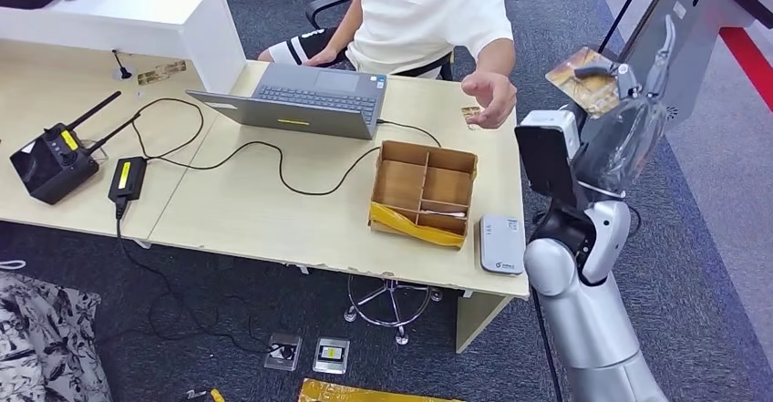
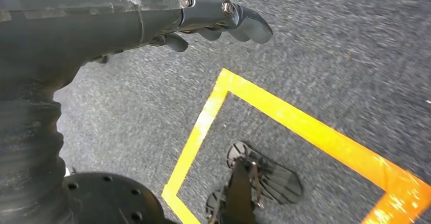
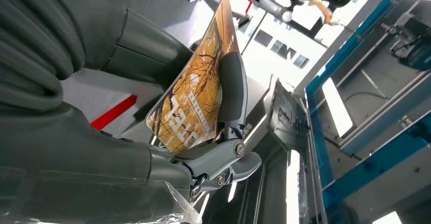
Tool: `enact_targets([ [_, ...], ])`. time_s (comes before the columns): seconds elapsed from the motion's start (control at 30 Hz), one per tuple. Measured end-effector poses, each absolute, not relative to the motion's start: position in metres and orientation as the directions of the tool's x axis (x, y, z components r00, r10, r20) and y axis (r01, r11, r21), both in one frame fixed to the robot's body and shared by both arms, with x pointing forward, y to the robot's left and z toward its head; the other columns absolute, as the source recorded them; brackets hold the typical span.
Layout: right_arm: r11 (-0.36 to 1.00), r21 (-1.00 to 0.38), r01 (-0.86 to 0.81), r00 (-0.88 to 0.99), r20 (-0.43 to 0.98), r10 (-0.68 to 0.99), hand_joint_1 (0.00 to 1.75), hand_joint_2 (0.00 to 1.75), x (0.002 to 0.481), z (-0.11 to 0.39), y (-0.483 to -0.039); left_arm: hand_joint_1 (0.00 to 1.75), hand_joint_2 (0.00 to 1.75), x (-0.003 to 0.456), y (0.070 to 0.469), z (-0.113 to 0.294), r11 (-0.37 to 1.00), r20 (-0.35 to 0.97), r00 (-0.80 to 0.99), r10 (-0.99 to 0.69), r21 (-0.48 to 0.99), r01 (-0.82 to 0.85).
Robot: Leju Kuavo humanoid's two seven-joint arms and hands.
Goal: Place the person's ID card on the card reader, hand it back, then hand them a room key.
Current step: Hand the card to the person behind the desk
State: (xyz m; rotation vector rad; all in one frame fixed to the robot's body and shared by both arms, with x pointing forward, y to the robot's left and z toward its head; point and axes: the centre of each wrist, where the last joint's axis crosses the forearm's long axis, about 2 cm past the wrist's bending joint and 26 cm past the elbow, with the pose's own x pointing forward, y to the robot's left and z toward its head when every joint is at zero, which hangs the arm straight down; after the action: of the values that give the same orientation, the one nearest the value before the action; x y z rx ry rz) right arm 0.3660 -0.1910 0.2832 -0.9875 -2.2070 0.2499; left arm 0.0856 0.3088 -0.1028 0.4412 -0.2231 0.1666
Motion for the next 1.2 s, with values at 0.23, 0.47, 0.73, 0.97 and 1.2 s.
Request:
enact_targets([
  [0.23,0.583,-0.691,0.427,-0.422,0.417,0.805,1.75,1.75,0.411,0.323,-0.157,0.00,1.75,0.106,0.299,-0.099,0.905,0.293,0.949,0.119,0.361,-0.225],
  [0.47,0.416,-0.850,0.323,-0.245,0.350,0.904,1.75,1.75,0.446,0.289,-0.165,0.00,1.75,0.097,0.295,-0.101,0.903,0.275,0.946,0.170,0.342,-0.262],
  [0.73,0.294,-0.929,0.226,-0.100,0.279,0.955,1.75,1.75,0.456,0.252,-0.182,0.00,1.75,0.081,0.295,-0.104,0.896,0.237,0.952,0.193,0.354,-0.269],
  [0.97,0.205,-0.960,0.189,-0.019,0.205,0.979,0.00,1.75,0.458,0.230,-0.199,0.00,1.75,0.075,0.294,-0.105,0.898,0.228,0.956,0.187,0.355,-0.261],
  [1.2,0.175,-0.963,0.203,0.045,0.188,0.981,0.00,1.31,0.459,0.222,-0.220,0.00,1.75,0.080,0.290,-0.104,0.905,0.245,0.955,0.166,0.346,-0.246],
])
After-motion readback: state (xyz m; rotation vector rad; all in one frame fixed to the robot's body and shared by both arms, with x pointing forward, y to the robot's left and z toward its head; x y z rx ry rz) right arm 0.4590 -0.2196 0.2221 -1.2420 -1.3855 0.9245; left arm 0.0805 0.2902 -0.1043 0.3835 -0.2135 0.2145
